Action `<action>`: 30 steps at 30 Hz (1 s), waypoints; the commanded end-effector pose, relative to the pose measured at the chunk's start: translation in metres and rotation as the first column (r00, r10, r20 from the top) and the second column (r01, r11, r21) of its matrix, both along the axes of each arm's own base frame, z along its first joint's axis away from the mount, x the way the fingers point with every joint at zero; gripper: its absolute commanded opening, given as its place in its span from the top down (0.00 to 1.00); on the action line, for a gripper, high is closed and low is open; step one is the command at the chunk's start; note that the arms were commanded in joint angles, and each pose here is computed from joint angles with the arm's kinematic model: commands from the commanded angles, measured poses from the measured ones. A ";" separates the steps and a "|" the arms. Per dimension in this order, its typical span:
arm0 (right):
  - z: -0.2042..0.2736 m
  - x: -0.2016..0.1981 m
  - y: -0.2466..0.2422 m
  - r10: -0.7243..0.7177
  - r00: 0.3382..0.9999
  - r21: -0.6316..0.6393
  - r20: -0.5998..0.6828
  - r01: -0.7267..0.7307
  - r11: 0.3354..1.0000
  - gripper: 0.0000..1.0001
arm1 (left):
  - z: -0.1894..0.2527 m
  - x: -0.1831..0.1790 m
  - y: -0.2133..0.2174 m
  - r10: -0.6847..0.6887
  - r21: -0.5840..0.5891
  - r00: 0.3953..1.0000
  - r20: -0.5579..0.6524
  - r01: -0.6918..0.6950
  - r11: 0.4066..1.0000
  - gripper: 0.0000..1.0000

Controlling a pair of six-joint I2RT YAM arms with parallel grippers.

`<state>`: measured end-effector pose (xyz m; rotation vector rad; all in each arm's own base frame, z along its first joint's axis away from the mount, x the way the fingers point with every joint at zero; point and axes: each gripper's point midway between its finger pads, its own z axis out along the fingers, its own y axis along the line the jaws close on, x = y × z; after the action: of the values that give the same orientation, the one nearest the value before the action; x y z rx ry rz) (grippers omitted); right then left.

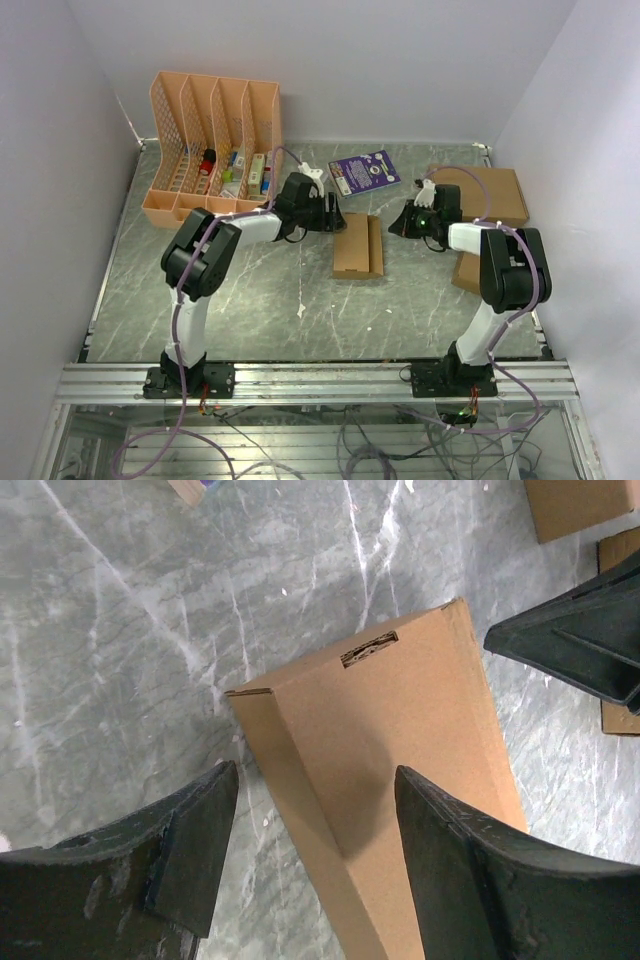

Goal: Fold the paper box

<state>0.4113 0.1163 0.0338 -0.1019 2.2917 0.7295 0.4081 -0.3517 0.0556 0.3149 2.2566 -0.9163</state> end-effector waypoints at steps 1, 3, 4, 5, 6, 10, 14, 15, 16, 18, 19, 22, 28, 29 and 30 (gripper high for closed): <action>0.008 -0.003 -0.017 -0.009 0.999 -0.071 0.040 0.012 0.997 1.00 | 0.043 0.009 0.015 0.055 -0.002 0.994 0.092 -0.055 0.998 0.25; 0.013 -0.004 -0.020 -0.005 0.998 -0.079 0.055 0.009 0.997 1.00 | 0.051 0.006 0.020 0.070 -0.006 0.992 0.109 -0.070 0.998 0.25; 0.018 -0.004 -0.021 0.000 0.998 -0.077 0.065 0.005 0.997 1.00 | 0.054 0.004 0.022 0.076 -0.010 0.990 0.116 -0.075 0.997 0.25; 0.022 -0.005 -0.021 0.008 0.997 -0.076 0.077 -0.002 0.997 1.00 | 0.058 0.002 0.024 0.081 -0.016 0.989 0.123 -0.079 0.997 0.25; 0.027 -0.006 -0.021 0.018 0.996 -0.071 0.090 -0.011 0.997 1.00 | 0.062 -0.001 0.027 0.086 -0.022 0.988 0.130 -0.084 0.996 0.25; 0.054 -0.009 -0.020 0.062 0.985 -0.051 0.160 -0.054 0.997 1.00 | 0.086 -0.012 0.037 0.109 -0.058 0.978 0.180 -0.100 0.993 0.25; 0.085 -0.016 -0.018 0.126 0.962 -0.049 0.241 -0.117 0.992 1.00 | 0.107 -0.029 0.049 0.137 -0.108 0.965 0.224 -0.115 0.987 0.25; 0.093 -0.019 -0.017 0.147 0.953 -0.059 0.265 -0.136 0.989 1.00 | 0.113 -0.033 0.052 0.147 -0.126 0.961 0.236 -0.120 0.985 0.25; 0.100 -0.023 -0.016 0.169 0.943 -0.070 0.287 -0.155 0.985 1.00 | 0.120 -0.037 0.055 0.154 -0.146 0.956 0.252 -0.120 0.982 0.25; 0.113 -0.032 -0.013 0.213 0.919 -0.088 0.330 -0.195 0.977 0.99 | 0.131 -0.045 0.060 0.169 -0.185 0.947 0.274 -0.120 0.975 0.25; 0.121 -0.036 -0.012 0.233 0.905 -0.097 0.356 -0.212 0.972 0.99 | 0.137 -0.049 0.062 0.175 -0.207 0.943 0.283 -0.118 0.971 0.24; 0.137 -0.053 -0.006 0.302 0.861 -0.121 0.410 -0.276 0.953 0.96 | 0.150 -0.062 0.068 0.194 -0.277 0.936 0.294 -0.111 0.955 0.19; 0.142 -0.079 0.000 0.404 0.809 -0.145 0.427 -0.379 0.914 0.74 | 0.153 -0.084 0.082 0.220 -0.466 0.951 0.218 -0.096 0.880 0.09; 0.138 -0.084 0.002 0.419 0.806 -0.137 0.418 -0.400 0.906 0.72 | 0.153 -0.087 0.083 0.216 -0.496 0.955 0.205 -0.089 0.864 0.09; 0.135 -0.088 0.003 0.439 0.799 -0.129 0.412 -0.426 0.896 0.70 | 0.150 -0.090 0.083 0.211 -0.517 0.960 0.187 -0.087 0.852 0.09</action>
<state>0.3475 0.1144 0.1857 -0.6547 1.8442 0.7101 0.3273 -0.2671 0.1853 0.0659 1.8332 -1.0747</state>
